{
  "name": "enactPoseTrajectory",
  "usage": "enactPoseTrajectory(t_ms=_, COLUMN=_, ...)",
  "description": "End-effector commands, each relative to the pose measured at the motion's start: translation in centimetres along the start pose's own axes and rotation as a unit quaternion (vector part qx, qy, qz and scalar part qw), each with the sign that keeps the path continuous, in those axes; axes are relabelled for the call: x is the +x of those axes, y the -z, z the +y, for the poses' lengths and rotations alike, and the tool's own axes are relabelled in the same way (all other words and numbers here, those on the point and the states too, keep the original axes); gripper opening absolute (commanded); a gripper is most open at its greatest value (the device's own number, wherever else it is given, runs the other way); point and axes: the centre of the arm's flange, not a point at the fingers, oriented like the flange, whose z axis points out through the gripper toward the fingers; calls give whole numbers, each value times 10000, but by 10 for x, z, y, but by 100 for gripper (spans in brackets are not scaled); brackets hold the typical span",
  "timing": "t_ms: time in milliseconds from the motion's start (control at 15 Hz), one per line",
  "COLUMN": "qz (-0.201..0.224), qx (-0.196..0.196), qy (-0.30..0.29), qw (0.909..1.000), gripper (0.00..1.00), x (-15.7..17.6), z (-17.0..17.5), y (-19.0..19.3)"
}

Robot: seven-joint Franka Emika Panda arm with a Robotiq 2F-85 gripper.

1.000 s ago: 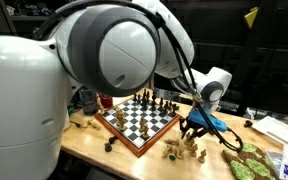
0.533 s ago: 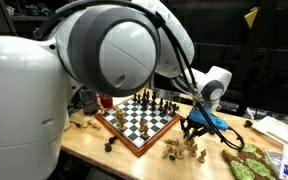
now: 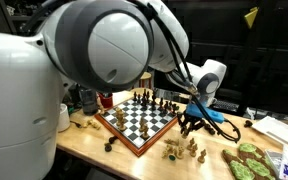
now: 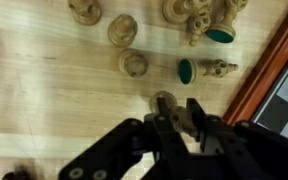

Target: Pick up the beige chess piece from the table and put it on the chess board

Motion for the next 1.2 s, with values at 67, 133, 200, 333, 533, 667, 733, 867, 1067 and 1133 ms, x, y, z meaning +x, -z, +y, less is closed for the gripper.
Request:
enactPoseTrajectory(t_ms=67, qz=-57, qx=-15, qy=184, qw=9998, gripper=6, x=-18, z=-39, y=21)
enactPoseTrajectory(t_ms=133, qz=-82, qx=4, qy=203, qw=9998, gripper=6, x=-21, z=-45, y=22)
enactPoseTrajectory(t_ms=200, qz=-115, qx=33, qy=210, qw=9997, gripper=6, x=-23, z=-51, y=24)
enactPoseTrajectory(t_ms=333, qz=-159, qx=52, qy=272, qw=9995, gripper=6, x=-28, z=-62, y=27)
enactPoseTrajectory(t_ms=533, qz=-228, qx=122, qy=349, qw=9991, gripper=6, x=-37, z=-76, y=30)
enactPoseTrajectory(t_ms=667, qz=-281, qx=185, qy=394, qw=9987, gripper=6, x=-41, z=-85, y=32)
enactPoseTrajectory(t_ms=733, qz=-310, qx=204, qy=415, qw=9985, gripper=6, x=-43, z=-89, y=34)
enactPoseTrajectory(t_ms=867, qz=-367, qx=237, qy=464, qw=9980, gripper=6, x=-46, z=-99, y=38)
enactPoseTrajectory(t_ms=1067, qz=-454, qx=261, qy=579, qw=9969, gripper=6, x=-51, z=-112, y=42)
enactPoseTrajectory(t_ms=1133, qz=-466, qx=271, qy=621, qw=9966, gripper=6, x=-52, z=-116, y=43)
